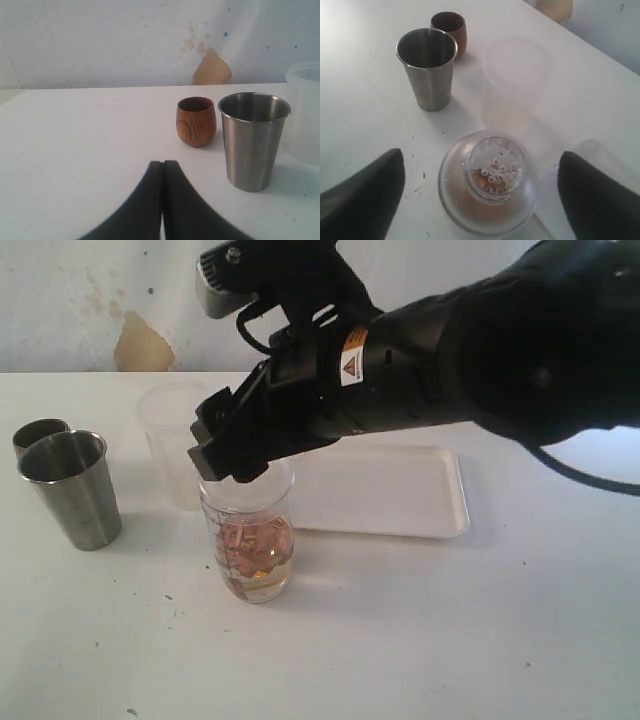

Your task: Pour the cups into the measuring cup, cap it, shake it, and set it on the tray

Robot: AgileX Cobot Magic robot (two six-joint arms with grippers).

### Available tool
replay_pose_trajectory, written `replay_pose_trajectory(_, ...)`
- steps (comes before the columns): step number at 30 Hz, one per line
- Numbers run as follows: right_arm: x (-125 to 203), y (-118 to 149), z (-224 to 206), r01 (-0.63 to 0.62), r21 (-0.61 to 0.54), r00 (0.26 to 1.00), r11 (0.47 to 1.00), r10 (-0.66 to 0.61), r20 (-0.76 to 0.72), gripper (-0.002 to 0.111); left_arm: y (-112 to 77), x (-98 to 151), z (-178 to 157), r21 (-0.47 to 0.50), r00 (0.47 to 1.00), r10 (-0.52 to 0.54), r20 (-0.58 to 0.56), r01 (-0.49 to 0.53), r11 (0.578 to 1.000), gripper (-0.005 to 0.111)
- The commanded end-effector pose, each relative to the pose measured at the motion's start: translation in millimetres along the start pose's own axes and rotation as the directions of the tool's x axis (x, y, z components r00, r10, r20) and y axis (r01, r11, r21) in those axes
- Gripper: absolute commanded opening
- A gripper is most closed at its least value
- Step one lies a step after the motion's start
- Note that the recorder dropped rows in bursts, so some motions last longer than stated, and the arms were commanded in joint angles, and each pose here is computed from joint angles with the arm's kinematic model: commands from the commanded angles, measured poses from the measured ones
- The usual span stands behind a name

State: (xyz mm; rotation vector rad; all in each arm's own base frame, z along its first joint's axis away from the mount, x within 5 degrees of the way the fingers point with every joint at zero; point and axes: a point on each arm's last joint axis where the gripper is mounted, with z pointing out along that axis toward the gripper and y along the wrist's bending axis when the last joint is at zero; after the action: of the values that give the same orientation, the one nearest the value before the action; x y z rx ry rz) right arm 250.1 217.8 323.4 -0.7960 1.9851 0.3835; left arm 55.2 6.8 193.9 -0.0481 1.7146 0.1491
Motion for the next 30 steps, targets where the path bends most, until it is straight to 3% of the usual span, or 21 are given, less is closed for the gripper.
replay_pose_trajectory(1, 10, 0, 21, -0.017, -0.002, 0.999, 1.0, 0.017, 0.035, 0.077, -0.1, 2, 0, 0.0, 1.0, -0.002, -0.004, 0.002, 1.0, 0.0)
replay_pose_trajectory(13, 37, 3, 49, -0.033, -0.012, 0.989, 0.999, 0.034, 0.145, 0.05, -0.1, 2, 0, 0.0, 1.0, -0.002, -0.004, 0.002, 1.0, 0.0)
replay_pose_trajectory(20, 47, 3, 52, 0.019, -0.008, 0.998, 1.0, -0.018, 0.067, 0.022, -0.1, 2, 0, 0.0, 1.0, -0.002, -0.004, 0.002, 1.0, 0.0)
replay_pose_trajectory(24, 48, 3, 52, 0.066, -0.005, 0.996, 0.998, -0.066, 0.057, 0.0, -0.1, 2, 0, 0.0, 1.0, -0.002, -0.004, 0.002, 1.0, 0.0)
replay_pose_trajectory(30, 59, -4, 52, 0.108, -0.001, 0.992, 0.994, -0.108, -0.07, 0.0, -0.1, 2, 0, 0.0, 1.0, -0.002, -0.004, 0.002, 1.0, 0.0)
